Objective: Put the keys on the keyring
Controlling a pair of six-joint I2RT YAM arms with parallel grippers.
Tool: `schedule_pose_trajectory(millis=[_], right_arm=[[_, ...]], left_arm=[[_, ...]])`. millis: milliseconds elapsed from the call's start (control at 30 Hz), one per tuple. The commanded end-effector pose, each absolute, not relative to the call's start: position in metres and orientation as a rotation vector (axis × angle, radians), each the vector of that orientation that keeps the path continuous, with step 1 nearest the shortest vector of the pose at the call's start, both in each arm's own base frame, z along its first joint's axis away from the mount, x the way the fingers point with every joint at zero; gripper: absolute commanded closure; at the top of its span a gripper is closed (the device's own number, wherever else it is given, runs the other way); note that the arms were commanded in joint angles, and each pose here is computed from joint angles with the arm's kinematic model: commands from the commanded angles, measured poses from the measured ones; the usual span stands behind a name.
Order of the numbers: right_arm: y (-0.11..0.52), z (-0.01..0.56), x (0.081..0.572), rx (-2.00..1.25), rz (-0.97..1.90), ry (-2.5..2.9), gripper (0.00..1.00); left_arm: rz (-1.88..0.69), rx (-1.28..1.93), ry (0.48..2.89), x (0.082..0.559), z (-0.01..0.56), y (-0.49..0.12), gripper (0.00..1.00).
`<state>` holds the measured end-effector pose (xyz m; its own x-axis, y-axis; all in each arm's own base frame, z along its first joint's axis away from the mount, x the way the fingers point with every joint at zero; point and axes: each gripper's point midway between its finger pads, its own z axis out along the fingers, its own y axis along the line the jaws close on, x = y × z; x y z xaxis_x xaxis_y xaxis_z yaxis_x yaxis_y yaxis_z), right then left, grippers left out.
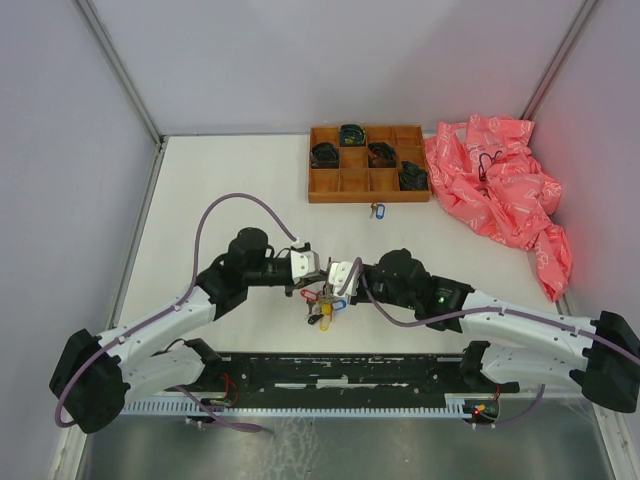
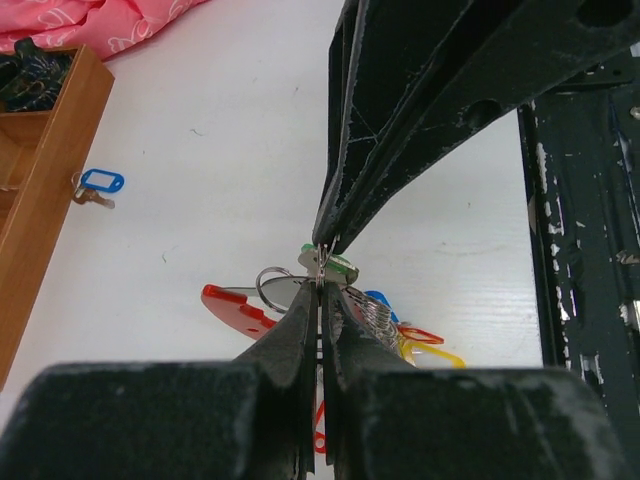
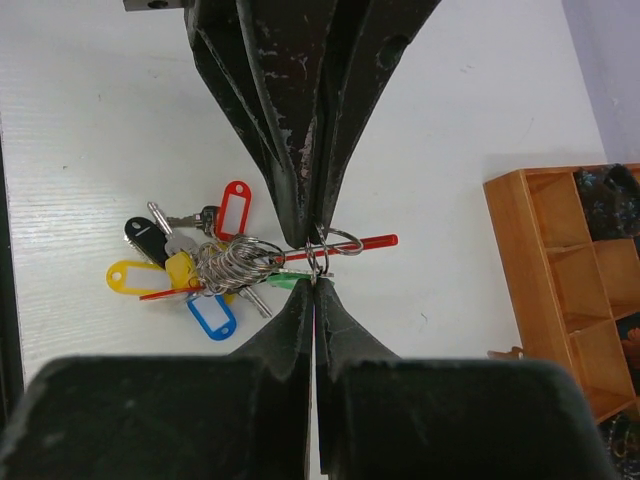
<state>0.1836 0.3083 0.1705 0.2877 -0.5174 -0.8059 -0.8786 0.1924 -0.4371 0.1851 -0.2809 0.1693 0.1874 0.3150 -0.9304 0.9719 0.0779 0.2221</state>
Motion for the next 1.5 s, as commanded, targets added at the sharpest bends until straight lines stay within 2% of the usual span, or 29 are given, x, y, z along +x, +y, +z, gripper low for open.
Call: schedule_pose_trajectory(millis=[0, 500, 800, 933, 1067, 1233, 1467], right_arm=[[0.309, 0.203, 0.190, -1.372, 0.387, 1.279, 0.99], [0.311, 0.194, 0.188, -1.384, 0.398, 1.269, 0.99], [0.315, 0.191, 0.187, -1.397, 0.421, 1.282, 0.99], [0.314, 0.200, 0.187, -1.376, 0.423, 1.273, 0.99], [0.315, 0.213, 0.186, -1.370, 0.428, 1.255, 0.99], [0.316, 0.215, 0.187, -1.396, 0.415, 1.259, 0.99], [0.313, 0.219, 0.188, -1.442, 0.379, 1.261, 0.99]], left_arm=[[-0.866, 1.312, 1.306, 0.192, 0.207, -0.292, 0.97], [-0.950, 1.019, 1.433, 0.194, 0.223, -0.283, 0.97], [-1.030, 0.840, 1.409, 0.196, 0.232, -0.282, 0.97], [-1.023, 0.695, 1.363, 0.204, 0.239, -0.272, 0.97], [-1.037, 0.682, 1.354, 0.202, 0.230, -0.271, 0.97], [-1.077, 0.744, 1.359, 0.192, 0.214, -0.276, 0.87], [-1.050, 0.818, 1.386, 0.190, 0.199, -0.277, 0.79]])
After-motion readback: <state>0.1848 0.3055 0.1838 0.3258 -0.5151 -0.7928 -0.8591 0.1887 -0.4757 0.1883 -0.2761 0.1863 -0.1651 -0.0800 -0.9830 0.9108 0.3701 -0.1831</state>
